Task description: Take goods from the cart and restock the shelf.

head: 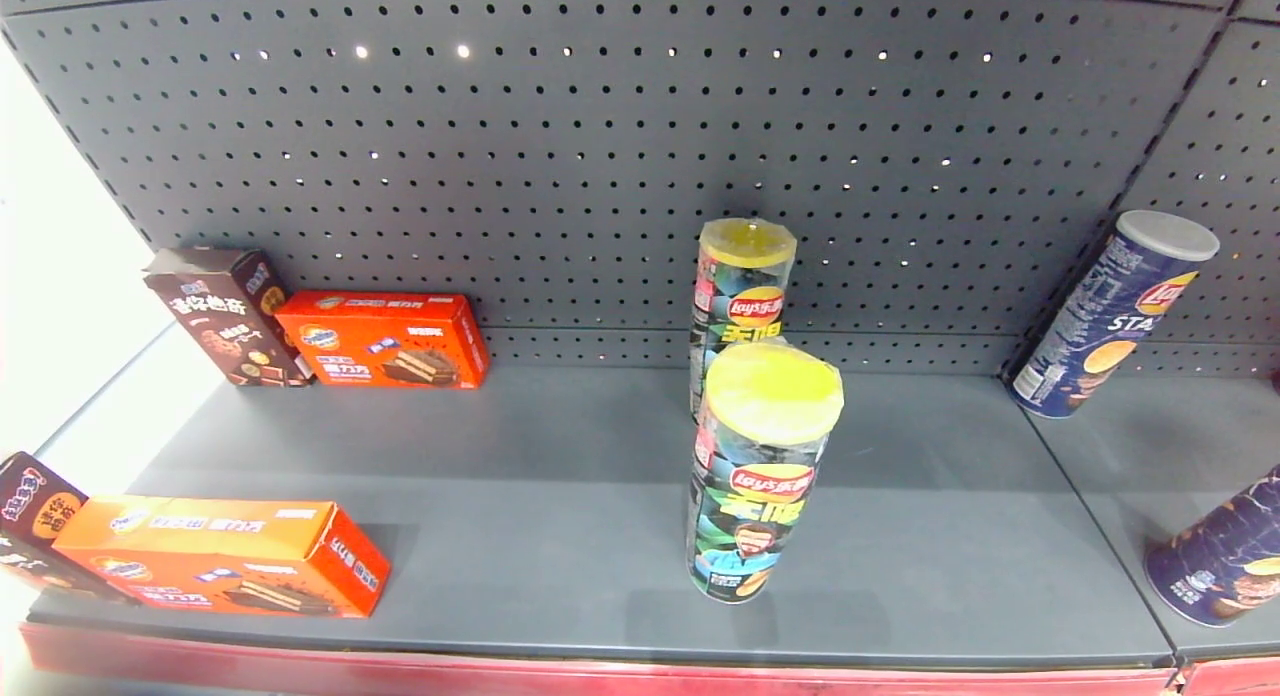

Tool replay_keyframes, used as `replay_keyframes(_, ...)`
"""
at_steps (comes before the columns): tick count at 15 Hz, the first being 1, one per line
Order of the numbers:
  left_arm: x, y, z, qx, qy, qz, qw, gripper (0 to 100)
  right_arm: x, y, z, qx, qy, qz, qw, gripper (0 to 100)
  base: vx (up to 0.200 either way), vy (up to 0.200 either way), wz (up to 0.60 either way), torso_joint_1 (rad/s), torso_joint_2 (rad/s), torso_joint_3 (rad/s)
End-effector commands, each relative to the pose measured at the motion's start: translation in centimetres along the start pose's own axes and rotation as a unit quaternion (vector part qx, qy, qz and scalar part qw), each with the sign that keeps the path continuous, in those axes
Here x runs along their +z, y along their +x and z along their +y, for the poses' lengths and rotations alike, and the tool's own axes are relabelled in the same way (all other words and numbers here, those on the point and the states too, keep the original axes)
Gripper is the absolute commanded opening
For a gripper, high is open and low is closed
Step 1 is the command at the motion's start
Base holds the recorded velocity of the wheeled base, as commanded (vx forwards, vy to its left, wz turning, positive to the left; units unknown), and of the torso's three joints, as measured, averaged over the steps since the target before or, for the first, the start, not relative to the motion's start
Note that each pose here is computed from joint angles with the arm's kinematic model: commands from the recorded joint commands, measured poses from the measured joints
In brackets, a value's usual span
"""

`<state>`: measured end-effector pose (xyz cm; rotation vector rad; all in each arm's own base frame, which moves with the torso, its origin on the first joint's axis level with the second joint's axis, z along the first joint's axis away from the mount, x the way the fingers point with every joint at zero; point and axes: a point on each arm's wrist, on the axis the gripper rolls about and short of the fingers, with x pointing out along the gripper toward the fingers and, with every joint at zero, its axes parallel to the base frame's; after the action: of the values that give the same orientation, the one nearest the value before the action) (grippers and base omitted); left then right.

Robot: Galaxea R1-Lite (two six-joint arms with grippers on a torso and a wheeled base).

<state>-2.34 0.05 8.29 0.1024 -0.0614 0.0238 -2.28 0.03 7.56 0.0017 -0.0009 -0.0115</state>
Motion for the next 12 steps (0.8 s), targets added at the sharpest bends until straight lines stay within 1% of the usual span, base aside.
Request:
replay_keyframes(1,-0.03,0.00,0.04,0.010,0.003,0.002,0.9999,100,0.00,0.00,0.00,0.000,0.000,0.000,1.000,100,0.000,0.000,0.00,0.000,0.00,0.000)
replay_keyframes(2,-0.03,0.00,-0.12,-0.025,0.020,-0.002,0.9995,100,0.00,0.00,0.00,0.000,0.000,0.000,1.000,100,0.000,0.000,0.00,0.000,0.00,0.000)
replay_keyframes(3,-0.03,-0.01,-0.27,-0.059,0.016,-0.005,0.9981,100,0.00,0.00,0.00,0.000,0.000,0.000,1.000,100,0.000,0.000,0.00,0.000,0.00,0.000)
replay_keyframes(4,-0.03,-0.02,-0.33,-0.072,0.007,-0.006,0.9973,100,0.00,0.00,0.00,0.000,0.000,0.000,1.000,100,0.000,0.000,0.00,0.000,0.00,0.000)
replay_keyframes(5,-0.02,-0.03,-0.36,-0.078,-0.006,-0.005,0.9969,100,0.00,0.00,0.00,0.000,0.000,0.000,1.000,100,0.000,0.000,0.00,0.000,0.00,0.000)
replay_keyframes(6,-0.03,-0.02,-0.34,-0.075,-0.021,-0.004,0.9969,100,0.00,0.00,0.00,0.000,0.000,0.000,1.000,100,0.000,0.000,0.00,0.000,0.00,0.000)
replay_keyframes(7,-0.02,-0.06,-0.28,-0.062,-0.036,0.003,0.9974,100,0.00,0.00,0.00,0.000,0.000,0.000,1.000,100,0.000,0.000,0.00,0.000,0.00,0.000)
replay_keyframes(8,-0.10,-0.12,-0.11,-0.024,-0.032,0.017,0.9991,100,0.00,0.00,0.00,0.000,0.000,0.000,1.000,100,0.000,0.000,0.00,0.000,0.00,0.000)
replay_keyframes(9,-0.12,-0.13,0.05,0.013,-0.021,0.022,0.9995,100,0.00,0.00,0.00,0.000,0.000,0.000,1.000,100,0.000,0.000,0.00,0.000,0.00,0.000)
replay_keyframes(10,-0.13,-0.14,0.16,0.037,-0.006,0.024,0.9990,100,0.00,0.00,0.00,0.000,0.000,0.000,1.000,100,0.000,0.000,0.00,0.000,0.00,0.000)
replay_keyframes(11,-0.11,-0.14,0.16,0.035,-0.001,0.023,0.9991,100,0.00,0.00,0.00,0.000,0.000,0.000,1.000,100,0.000,0.000,0.00,0.000,0.00,0.000)
replay_keyframes(12,-0.18,-0.11,0.11,0.026,0.012,0.024,0.9993,100,0.00,0.00,0.00,0.000,0.000,0.000,1.000,100,0.000,0.000,0.00,0.000,0.00,0.000)
